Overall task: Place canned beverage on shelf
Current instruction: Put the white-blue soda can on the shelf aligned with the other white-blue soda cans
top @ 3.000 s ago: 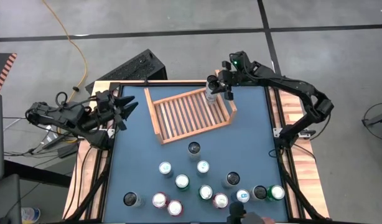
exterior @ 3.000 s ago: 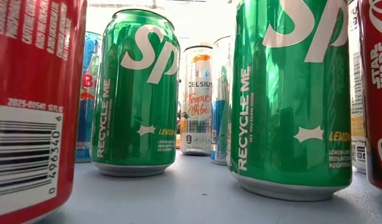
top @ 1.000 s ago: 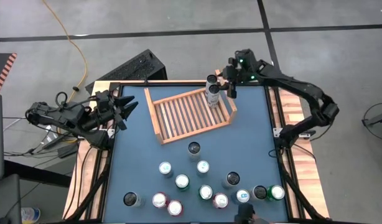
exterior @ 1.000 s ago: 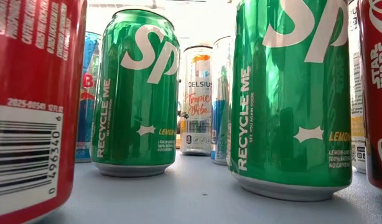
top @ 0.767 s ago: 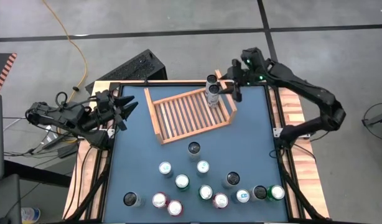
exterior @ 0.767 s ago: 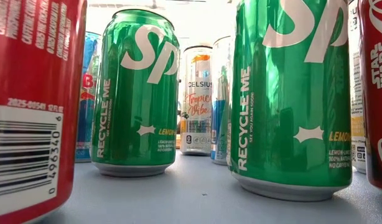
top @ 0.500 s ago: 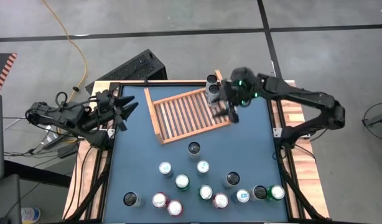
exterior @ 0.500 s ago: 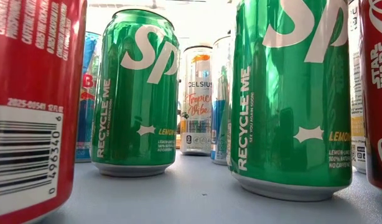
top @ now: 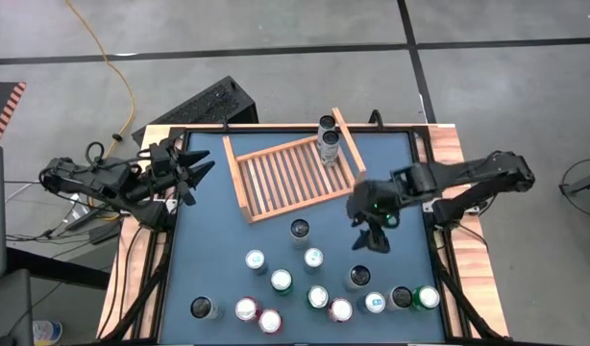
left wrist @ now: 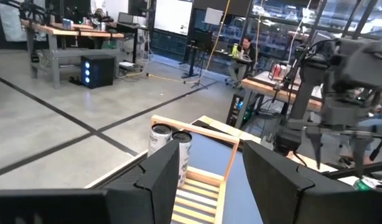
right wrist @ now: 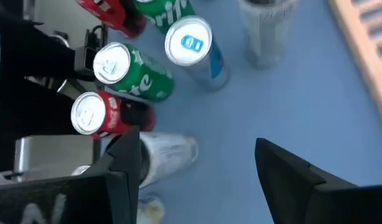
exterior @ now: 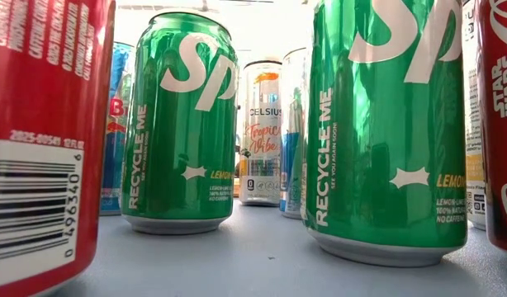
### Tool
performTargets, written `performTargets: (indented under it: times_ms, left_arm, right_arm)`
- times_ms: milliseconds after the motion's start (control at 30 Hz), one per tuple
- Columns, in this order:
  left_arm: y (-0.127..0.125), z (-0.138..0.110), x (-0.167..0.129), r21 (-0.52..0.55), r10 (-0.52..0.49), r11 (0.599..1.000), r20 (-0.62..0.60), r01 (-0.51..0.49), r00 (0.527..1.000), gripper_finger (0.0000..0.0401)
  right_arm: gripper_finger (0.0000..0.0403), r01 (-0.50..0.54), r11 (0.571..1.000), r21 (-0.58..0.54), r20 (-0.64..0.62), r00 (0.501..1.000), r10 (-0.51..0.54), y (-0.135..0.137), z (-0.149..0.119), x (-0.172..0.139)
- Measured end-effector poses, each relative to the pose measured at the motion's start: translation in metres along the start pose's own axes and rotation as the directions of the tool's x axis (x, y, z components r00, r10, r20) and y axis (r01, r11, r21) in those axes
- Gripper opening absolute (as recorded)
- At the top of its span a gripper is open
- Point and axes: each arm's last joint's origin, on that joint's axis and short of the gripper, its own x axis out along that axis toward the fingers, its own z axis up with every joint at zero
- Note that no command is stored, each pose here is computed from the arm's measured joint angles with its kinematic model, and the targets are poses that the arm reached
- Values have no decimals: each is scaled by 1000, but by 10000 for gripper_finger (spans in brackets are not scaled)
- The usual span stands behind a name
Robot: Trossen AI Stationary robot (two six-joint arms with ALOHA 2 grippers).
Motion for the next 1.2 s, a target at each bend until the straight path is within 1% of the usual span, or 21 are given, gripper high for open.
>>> performTargets:
  times_ms: [133, 200, 300, 367, 500, 567, 667, 733, 767, 800, 867, 933, 967, 1033, 1100, 1200]
  left_arm:
    - [0, 0, 0, 1, 0, 1000, 0, 0, 1000, 165]
    - [0, 0, 0, 1, -2, 1000, 0, 2, 1000, 165]
    - [-1, 0, 0, 0, -39, 999, -6, 39, 999, 165]
    - [-3, 0, 0, -17, -89, 996, -13, 89, 996, 165]
    - [-11, -3, 3, -15, -247, 969, -51, 246, 968, 165]
    - [-19, -6, 8, -5, -306, 952, -95, 307, 947, 165]
    - [-34, -7, 17, 2, -368, 927, -202, 376, 908, 165]
    - [-43, -4, 20, 4, -386, 913, -311, 407, 869, 165]
    - [-47, -1, 20, -8, -398, 905, -370, 425, 839, 166]
    - [-52, 1, 20, -30, -415, 894, -433, 448, 800, 168]
    - [-61, 4, 19, -83, -438, 874, -560, 479, 703, 176]
    - [-70, 7, 18, -133, -442, 865, -656, 484, 611, 189]
    - [-74, 9, 17, -152, -437, 866, -693, 476, 574, 195]
    - [-80, 11, 16, -193, -412, 885, -748, 423, 520, 207]
    - [-87, 9, 14, -227, -387, 906, -786, 357, 482, 212]
    - [-101, -4, 5, -266, -363, 925, -831, 272, 422, 214]
  right_arm:
    - [235, 3, 995, 98, -60, 998, 3, 29, -13, -6]
    - [235, 3, 992, 122, -59, 998, 5, 42, -17, -9]
    - [234, -9, 988, 155, -48, 999, 17, 59, -23, -14]
    - [234, -14, 985, 172, -56, 998, 24, 67, -28, -14]
    - [234, -20, 989, 149, -72, 997, 31, 79, -36, -13]
    - [234, -15, 991, 132, -69, 997, 24, 80, -37, -12]
    - [234, -1, 991, 134, -61, 998, 9, 77, -35, -12]
    - [234, 29, 990, 140, -46, 999, -23, 73, -33, -12]
    - [234, 47, 989, 140, -39, 998, -42, 71, -32, -12]
    - [234, 60, 990, 128, -39, 998, -56, 70, -32, -12]
    - [234, 90, 991, 100, -47, 995, -86, 66, -32, -12]
    - [234, 120, 991, 57, -63, 991, -116, 63, -33, -12]
    - [234, 135, 990, 35, -65, 989, -133, 61, -33, -13]
    - [234, 165, 986, -7, -60, 984, -166, 56, -32, -13]
    - [234, 190, 981, -42, -41, 981, -191, 53, -29, -13]
    - [234, 234, 969, -83, -16, 972, -236, 47, -26, -14]
